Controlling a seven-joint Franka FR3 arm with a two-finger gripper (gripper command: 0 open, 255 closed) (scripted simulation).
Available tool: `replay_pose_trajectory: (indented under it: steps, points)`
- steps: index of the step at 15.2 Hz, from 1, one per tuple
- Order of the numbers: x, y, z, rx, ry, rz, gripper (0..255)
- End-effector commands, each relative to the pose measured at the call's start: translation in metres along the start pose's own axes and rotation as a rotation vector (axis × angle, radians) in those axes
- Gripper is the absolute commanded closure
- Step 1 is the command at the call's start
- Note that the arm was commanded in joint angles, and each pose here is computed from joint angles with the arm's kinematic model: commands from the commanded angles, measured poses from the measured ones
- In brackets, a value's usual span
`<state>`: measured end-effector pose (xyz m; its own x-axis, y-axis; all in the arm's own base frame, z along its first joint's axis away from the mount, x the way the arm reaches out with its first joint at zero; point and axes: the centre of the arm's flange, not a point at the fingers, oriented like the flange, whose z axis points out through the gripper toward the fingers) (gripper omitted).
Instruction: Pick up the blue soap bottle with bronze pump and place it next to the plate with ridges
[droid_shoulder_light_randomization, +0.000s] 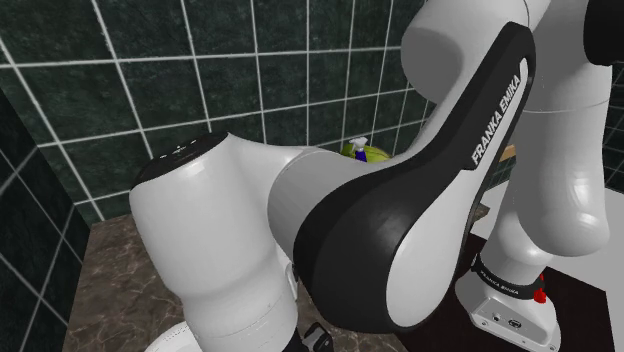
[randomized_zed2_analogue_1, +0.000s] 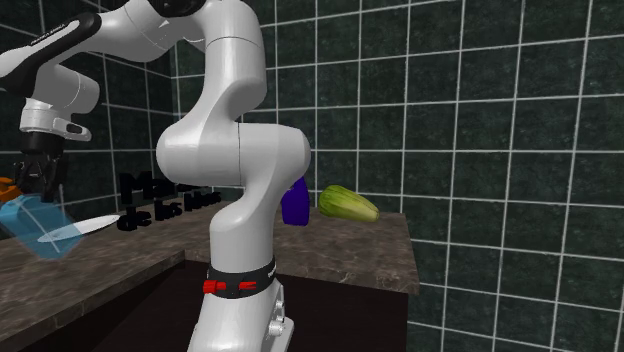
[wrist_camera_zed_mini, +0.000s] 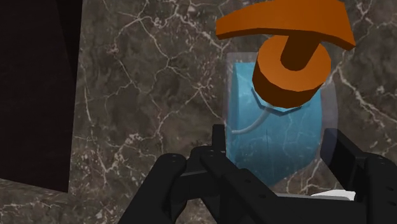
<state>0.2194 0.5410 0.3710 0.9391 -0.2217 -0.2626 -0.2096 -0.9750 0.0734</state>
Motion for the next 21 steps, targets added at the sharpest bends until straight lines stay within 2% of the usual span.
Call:
replay_pose_trajectory:
  steps: [1, 4, 5, 10, 14, 21]
  points:
    - [0.001, 0.001, 0.003, -0.005, -0.002, 0.002, 255]
    - [0.001, 0.001, 0.003, -0.005, -0.002, 0.002, 255]
    - [0.001, 0.001, 0.003, -0.005, -0.002, 0.002, 0]
    - [0.001, 0.001, 0.003, -0.005, -0.002, 0.002, 0]
    - [0.001, 0.001, -0.047, -0.005, -0.002, 0.002, 0]
    - [0.001, 0.001, -0.047, -0.005, -0.002, 0.002, 0]
